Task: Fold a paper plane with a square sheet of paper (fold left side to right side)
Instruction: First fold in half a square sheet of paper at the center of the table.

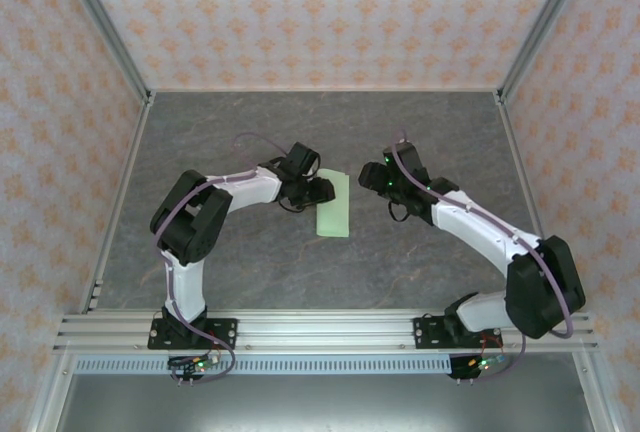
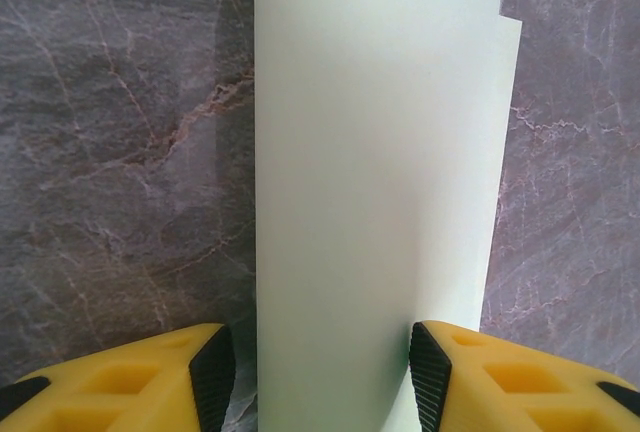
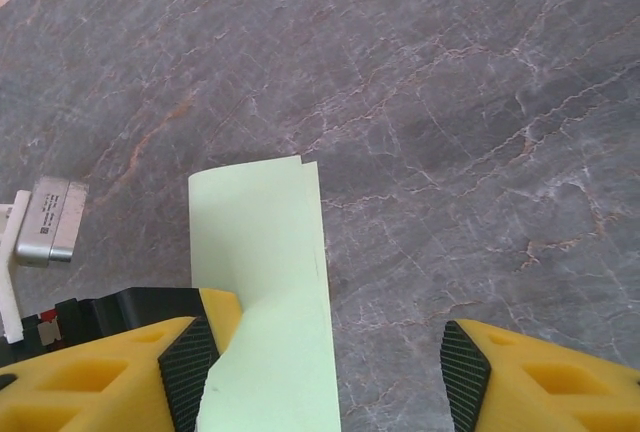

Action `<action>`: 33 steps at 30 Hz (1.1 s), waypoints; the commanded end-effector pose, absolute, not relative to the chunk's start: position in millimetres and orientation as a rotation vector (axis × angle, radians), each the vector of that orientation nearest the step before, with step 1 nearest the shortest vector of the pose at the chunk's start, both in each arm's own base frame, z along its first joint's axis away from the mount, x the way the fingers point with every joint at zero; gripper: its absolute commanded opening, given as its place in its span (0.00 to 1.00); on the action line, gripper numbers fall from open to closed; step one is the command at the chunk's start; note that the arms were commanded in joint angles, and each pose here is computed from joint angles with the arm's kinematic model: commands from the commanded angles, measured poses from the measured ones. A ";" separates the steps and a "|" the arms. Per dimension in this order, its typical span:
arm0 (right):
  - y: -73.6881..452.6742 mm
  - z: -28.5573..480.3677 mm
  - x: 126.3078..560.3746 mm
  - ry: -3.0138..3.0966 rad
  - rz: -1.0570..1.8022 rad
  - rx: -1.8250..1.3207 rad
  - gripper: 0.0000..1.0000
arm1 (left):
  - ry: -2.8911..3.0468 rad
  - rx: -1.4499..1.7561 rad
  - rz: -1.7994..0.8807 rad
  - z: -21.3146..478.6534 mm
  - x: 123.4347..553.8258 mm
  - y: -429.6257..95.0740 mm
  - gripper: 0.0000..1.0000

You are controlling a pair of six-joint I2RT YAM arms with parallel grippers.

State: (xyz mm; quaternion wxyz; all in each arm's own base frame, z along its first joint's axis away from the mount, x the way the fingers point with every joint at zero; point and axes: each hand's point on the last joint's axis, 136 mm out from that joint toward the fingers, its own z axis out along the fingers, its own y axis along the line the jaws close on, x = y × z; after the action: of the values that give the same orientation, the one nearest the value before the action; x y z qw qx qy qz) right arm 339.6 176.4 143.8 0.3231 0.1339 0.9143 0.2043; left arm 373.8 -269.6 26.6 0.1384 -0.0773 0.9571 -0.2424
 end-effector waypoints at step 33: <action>172.3 127.6 321.2 2.453 0.562 0.380 0.67 | 2.876 -0.090 -0.538 -5.2 356.6 -278.2 0.57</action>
State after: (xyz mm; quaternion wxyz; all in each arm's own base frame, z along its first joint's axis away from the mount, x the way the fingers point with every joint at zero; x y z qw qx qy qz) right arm 322.8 173.8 129.7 0.2970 0.1358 0.9220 0.2081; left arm 373.1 -272.1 24.2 0.1409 -0.0521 0.9679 -0.2015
